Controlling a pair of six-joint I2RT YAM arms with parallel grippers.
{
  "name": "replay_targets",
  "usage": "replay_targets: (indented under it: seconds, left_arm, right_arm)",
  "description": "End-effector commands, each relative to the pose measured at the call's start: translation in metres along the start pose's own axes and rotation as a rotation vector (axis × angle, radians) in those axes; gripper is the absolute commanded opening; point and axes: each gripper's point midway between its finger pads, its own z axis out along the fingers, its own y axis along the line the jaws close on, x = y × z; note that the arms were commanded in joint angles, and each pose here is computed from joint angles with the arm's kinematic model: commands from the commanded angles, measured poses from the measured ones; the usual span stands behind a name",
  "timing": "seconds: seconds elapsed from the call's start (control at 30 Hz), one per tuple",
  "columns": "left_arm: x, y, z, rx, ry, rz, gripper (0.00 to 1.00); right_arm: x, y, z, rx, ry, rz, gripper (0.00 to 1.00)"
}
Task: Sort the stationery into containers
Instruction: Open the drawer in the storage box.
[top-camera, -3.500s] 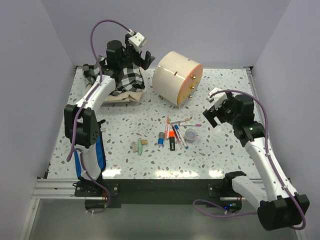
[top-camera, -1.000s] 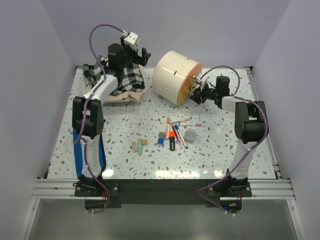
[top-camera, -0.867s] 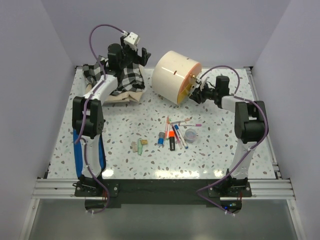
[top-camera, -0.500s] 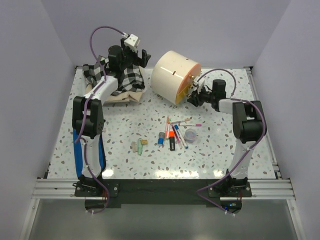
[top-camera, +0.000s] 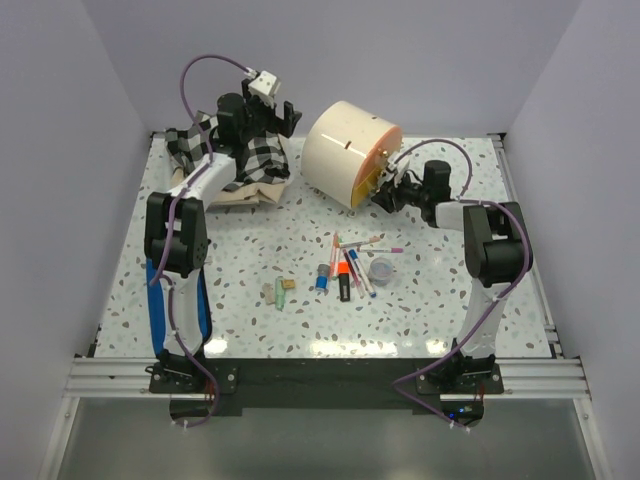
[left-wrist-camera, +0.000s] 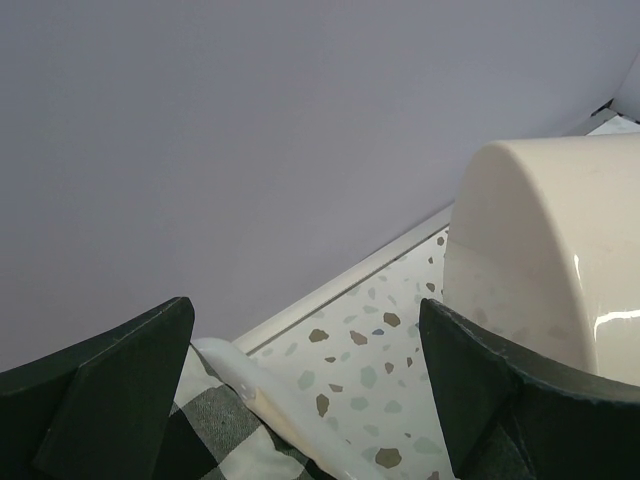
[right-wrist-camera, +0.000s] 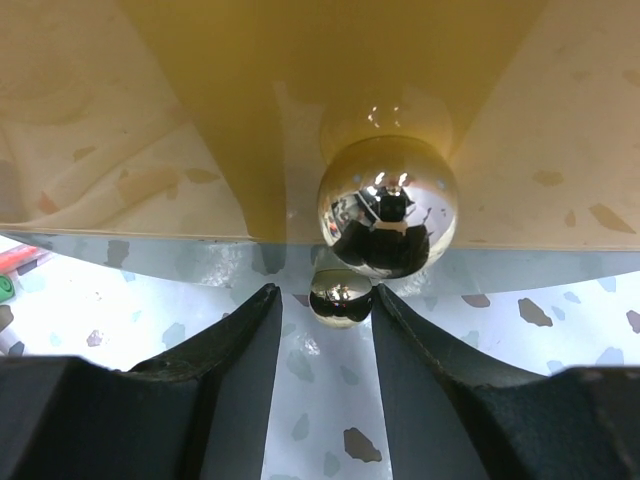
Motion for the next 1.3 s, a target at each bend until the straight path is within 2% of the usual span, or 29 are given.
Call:
replay_targets:
  seconds: [0.0,0.4,0.43,0.47,0.67,1.27]
  left_arm:
    - [-0.041,0.007,-0.008,-0.019,-0.091,0.027,1.0]
    - [-0.038,0.004,-0.009,-0.012,-0.089,0.026,1.0]
    - [-0.039,0.003,-0.009,-0.011,-0.09,0.027,1.0]
    - [-0.039,0.003,-0.009,-0.011,-0.09,0.025,1.0]
    - [-0.039,0.001,-0.007,-0.003,-0.092,0.027,1.0]
    - [-0.044,0.0,-0.007,0.005,-0.111,0.036,1.0]
  right_arm:
    - [-0.036,-0.006,-0.005,0.033,-0.071,-0.065,0.42]
    - [-0.041,-0.008,-0.009,0.051,-0.074,-0.075,0.4]
    - [-0.042,-0.008,-0.009,0.052,-0.075,-0.079,0.38]
    - [-0.044,-0.008,-0.009,0.051,-0.077,-0.081,0.32]
    - [-0.039,-0.003,-0.016,0.037,-0.039,-0.089,0.2]
    - [0.003,0.025,-0.069,0.019,0.121,-0.045,0.19]
